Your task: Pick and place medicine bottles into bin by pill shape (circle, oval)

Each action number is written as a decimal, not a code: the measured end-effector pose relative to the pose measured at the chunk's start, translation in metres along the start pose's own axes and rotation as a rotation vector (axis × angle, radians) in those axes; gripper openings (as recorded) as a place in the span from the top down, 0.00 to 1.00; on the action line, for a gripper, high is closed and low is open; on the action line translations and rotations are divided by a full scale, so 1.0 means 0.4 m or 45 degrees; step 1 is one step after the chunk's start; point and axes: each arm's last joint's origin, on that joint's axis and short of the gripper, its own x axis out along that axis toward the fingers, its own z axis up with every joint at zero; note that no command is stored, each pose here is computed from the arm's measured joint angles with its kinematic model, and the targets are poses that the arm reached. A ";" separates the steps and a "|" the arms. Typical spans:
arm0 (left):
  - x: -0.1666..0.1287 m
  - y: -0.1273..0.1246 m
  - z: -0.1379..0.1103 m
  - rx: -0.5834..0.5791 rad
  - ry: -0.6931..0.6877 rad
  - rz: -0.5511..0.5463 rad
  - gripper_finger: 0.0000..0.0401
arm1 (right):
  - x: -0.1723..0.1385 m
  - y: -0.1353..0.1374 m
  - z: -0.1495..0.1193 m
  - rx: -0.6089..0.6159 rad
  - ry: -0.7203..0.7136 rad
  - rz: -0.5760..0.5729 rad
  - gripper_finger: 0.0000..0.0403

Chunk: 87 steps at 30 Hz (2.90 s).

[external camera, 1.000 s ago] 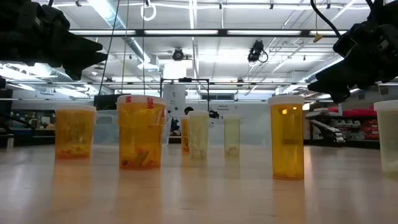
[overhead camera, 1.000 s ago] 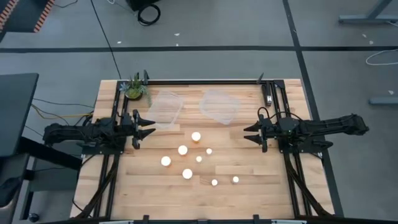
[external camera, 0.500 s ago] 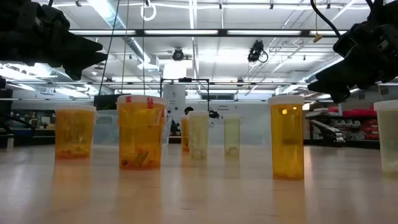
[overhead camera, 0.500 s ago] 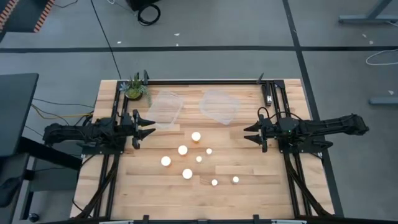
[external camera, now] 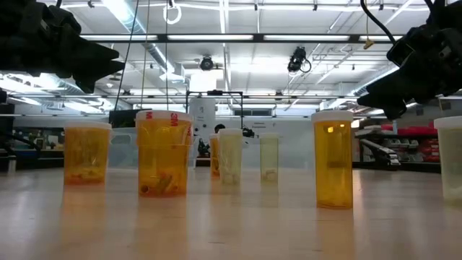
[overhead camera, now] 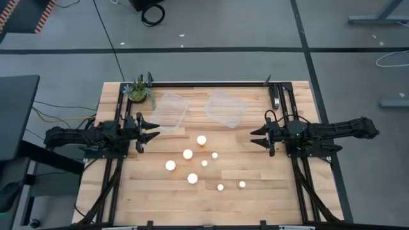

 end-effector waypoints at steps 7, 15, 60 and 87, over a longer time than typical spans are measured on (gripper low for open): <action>0.000 0.000 0.000 0.000 0.000 0.000 0.57 | 0.000 0.000 0.000 0.000 0.001 0.000 0.52; 0.000 0.000 0.000 0.000 0.001 0.000 0.57 | 0.000 0.000 0.000 0.000 0.001 0.000 0.52; 0.000 0.000 0.000 0.000 0.001 0.000 0.57 | -0.011 0.003 0.067 0.128 -0.422 -0.152 0.52; 0.000 0.000 0.000 0.001 0.001 0.000 0.57 | 0.140 0.012 0.107 -0.011 0.172 -0.251 0.52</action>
